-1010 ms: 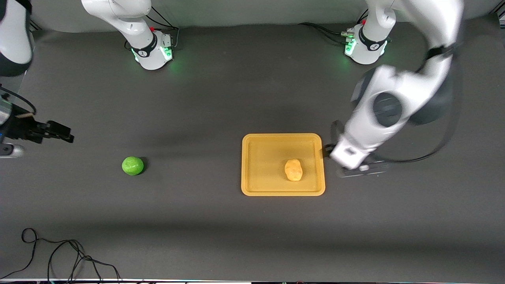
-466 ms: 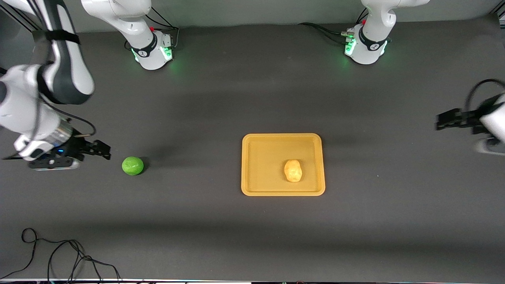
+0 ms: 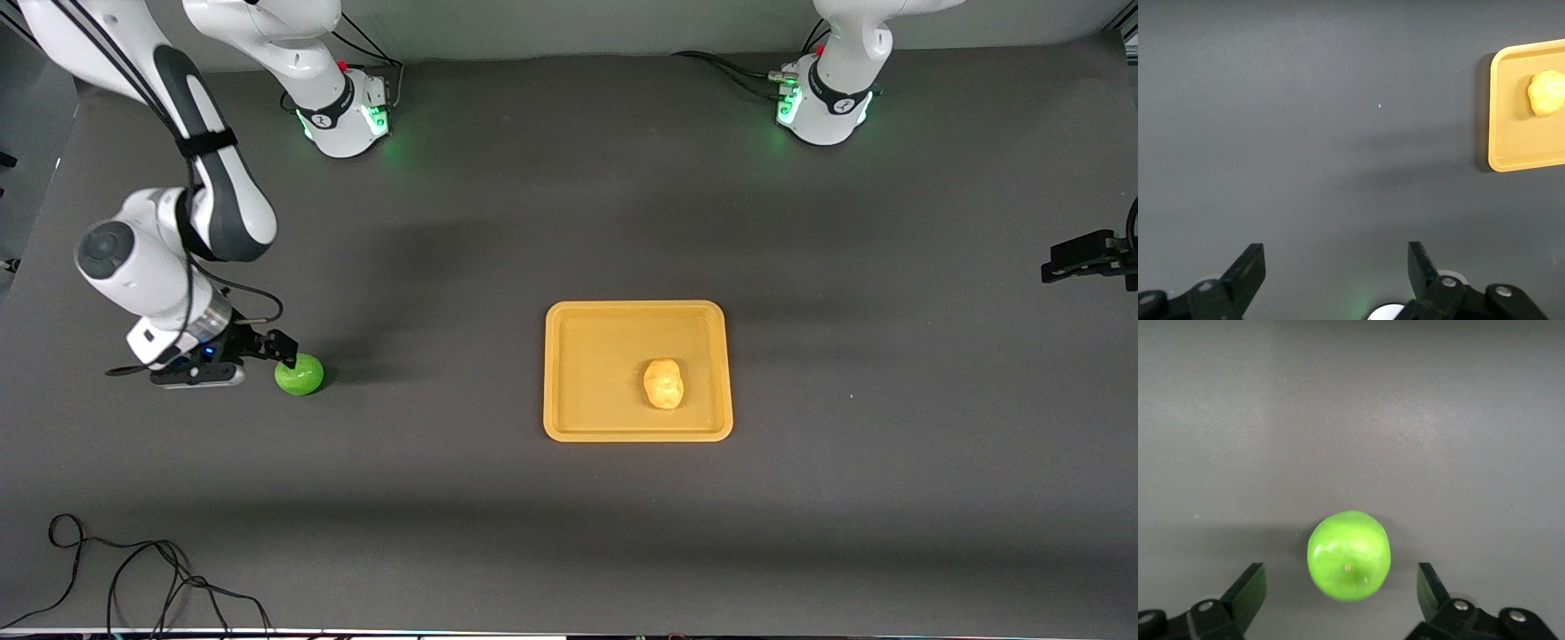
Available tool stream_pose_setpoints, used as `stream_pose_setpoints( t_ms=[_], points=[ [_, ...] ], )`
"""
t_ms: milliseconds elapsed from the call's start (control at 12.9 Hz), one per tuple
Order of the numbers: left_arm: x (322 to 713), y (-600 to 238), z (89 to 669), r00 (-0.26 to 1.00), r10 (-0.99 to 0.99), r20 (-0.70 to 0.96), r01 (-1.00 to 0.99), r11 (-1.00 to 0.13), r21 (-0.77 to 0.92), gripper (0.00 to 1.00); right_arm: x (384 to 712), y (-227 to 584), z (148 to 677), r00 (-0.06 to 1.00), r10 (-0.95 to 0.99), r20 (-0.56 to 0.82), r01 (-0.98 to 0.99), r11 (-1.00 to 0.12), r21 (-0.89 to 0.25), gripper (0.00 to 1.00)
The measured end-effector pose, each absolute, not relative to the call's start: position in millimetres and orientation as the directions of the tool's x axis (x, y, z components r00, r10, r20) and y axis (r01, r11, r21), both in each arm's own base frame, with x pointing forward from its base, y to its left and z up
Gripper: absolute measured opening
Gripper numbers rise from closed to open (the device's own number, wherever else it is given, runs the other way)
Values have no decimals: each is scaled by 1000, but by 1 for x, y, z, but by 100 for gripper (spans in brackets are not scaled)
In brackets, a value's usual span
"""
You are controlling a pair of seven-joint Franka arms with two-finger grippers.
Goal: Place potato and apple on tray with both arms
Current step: 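Lower the right gripper around the green apple and close it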
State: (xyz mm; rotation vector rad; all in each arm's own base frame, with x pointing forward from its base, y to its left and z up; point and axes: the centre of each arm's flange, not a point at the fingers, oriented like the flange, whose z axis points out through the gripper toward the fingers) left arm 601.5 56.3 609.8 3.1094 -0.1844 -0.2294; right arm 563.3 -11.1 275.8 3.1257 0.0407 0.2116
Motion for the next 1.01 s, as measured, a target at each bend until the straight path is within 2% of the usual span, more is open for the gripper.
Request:
stream_pose_setpoints(
  t_ms=[388,621,777,1010],
  points=[
    [601,58,610,982,-117,-147,-114,-993,28,99,561,-13,211,994,25,108,24,-1000,12,100],
    [601,60,614,983,-117,-140,-114,-993,26,100,558,-13,196,996,25,84,24,-1000,12,100],
    [601,62,615,984,-115,-137,-113,-993,26,99,558,-14,197,996,24,84,23,-1000,12,81],
    [601,62,615,984,-115,-137,-112,-993,26,99,561,-14,204,997,23,68,22,-1000,11,79]
  ],
)
